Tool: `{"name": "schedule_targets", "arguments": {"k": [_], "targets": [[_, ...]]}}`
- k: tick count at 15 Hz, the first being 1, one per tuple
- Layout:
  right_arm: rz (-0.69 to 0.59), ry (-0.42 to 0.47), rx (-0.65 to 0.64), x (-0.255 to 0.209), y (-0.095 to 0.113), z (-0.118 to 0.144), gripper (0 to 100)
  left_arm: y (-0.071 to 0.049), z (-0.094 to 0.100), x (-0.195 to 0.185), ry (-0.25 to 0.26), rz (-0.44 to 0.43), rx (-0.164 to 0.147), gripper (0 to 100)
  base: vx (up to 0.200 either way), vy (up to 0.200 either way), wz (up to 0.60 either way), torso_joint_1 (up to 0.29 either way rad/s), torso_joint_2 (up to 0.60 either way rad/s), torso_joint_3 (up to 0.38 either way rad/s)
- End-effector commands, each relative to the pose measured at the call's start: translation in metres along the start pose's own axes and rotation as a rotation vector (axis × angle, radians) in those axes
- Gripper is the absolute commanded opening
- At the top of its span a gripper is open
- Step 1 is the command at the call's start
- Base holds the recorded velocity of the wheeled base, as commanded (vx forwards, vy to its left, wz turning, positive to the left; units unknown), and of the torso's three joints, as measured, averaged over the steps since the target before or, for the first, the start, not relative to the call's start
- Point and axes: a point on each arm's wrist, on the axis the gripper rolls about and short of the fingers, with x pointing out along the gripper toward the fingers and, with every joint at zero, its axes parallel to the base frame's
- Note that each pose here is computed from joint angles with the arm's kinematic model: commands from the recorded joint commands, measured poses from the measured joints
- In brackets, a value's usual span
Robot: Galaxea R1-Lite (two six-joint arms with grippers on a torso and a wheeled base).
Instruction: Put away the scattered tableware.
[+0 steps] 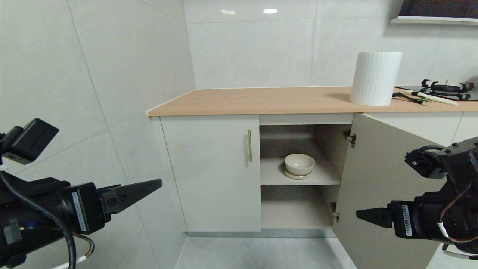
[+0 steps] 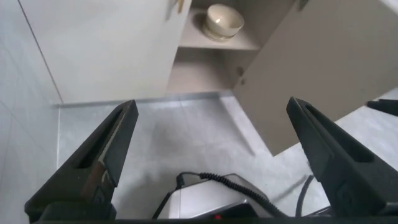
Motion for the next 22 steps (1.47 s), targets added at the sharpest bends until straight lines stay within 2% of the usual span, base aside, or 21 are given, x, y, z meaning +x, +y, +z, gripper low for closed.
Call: {"name": "schedule_targets", "arguments": {"k": [1,8,10,11,15,18,20,21,22], "targets": [[-0.002,0.005,-0.001,0.002,0.0,0.0,100,0.0,0.0,0.001,0.002,0.001,0.0,100,0.0,0.0,0.0,0.0,0.0,0.0],[-0.008,0.007,-0.001,0.002,0.0,-0.001,100,0.0,0.0,0.001,0.005,0.001,0.005,100,0.0,-0.029,0.0,0.0,0.0,0.0],[-0.018,0.006,0.0,0.002,-0.001,-0.001,100,0.001,-0.002,0.002,0.011,0.008,0.034,100,0.0,-0.2,0.0,-0.002,0.0,0.007],[-0.018,0.007,-0.001,0.002,-0.001,-0.001,100,0.001,-0.003,0.002,0.012,0.009,0.035,100,0.0,-0.2,0.0,0.002,0.0,0.007],[-0.072,0.057,-0.023,0.001,-0.005,-0.005,100,0.001,-0.003,0.002,0.014,0.009,0.038,100,0.0,-0.2,0.0,0.004,0.01,0.0],[-0.134,0.147,-0.07,-0.004,-0.014,-0.01,100,0.001,-0.003,0.002,0.012,0.009,0.038,100,0.0,-0.2,0.0,0.006,0.0,0.007],[-0.176,0.199,-0.079,-0.008,-0.02,-0.01,100,0.001,-0.003,0.002,0.013,0.007,0.038,100,0.0,0.0,0.0,0.0,0.0,0.0],[-0.239,0.238,-0.081,-0.011,-0.027,-0.009,100,0.001,-0.003,0.002,0.013,0.006,0.038,100,0.0,0.0,0.0,0.0,0.0,0.0],[-0.29,0.239,-0.077,-0.013,-0.032,-0.007,100,0.001,-0.003,0.002,0.013,0.006,0.038,100,0.0,0.0,0.0,0.0,0.0,0.0]]}}
